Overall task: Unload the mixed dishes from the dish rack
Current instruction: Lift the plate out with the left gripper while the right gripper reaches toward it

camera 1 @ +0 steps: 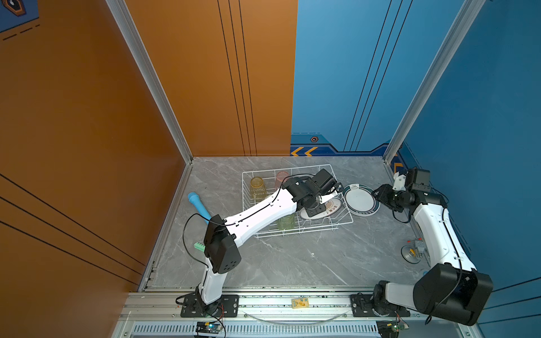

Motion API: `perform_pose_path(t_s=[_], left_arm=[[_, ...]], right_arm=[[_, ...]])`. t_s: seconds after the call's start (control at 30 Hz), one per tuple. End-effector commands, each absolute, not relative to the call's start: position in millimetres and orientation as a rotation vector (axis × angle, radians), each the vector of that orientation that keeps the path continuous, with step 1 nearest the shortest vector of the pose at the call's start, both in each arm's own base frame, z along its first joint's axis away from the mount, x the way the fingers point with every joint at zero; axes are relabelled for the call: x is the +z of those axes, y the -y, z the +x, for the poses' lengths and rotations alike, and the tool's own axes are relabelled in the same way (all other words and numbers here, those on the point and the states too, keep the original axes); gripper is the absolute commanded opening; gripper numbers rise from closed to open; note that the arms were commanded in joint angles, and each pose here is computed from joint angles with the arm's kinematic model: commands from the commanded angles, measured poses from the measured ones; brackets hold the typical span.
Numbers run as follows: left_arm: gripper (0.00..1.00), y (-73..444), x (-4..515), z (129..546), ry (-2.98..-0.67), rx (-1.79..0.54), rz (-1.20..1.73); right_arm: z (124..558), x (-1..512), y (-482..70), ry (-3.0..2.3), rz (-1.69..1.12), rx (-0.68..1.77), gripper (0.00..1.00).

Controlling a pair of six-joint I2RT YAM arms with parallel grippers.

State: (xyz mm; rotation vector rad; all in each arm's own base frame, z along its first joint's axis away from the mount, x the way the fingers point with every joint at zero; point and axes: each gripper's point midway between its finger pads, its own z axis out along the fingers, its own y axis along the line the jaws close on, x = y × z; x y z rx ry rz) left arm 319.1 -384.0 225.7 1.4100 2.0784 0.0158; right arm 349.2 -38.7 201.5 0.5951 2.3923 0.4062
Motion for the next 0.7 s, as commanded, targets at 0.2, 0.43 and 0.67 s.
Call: perform_pose_path(t_s=[0.2, 0.43, 0.67], left_arm=[[0.02, 371.3, 281.5, 317.5, -2.091, -0.243, 1.24], [0.02, 362.9, 313.5, 328.5, -2.069, -0.517, 1.061], [0.02, 357.7, 349.2, 348.4, -1.952, -0.925, 0.802]], right_arm=[[351.4, 224.1, 15.9, -2.303, 0.475, 0.565, 0.49], [353.1, 253.7, -19.2, -2.161, 0.294, 0.779, 0.5], [342.4, 278.6, -72.8, -2.07, 0.039, 1.007, 0.42]])
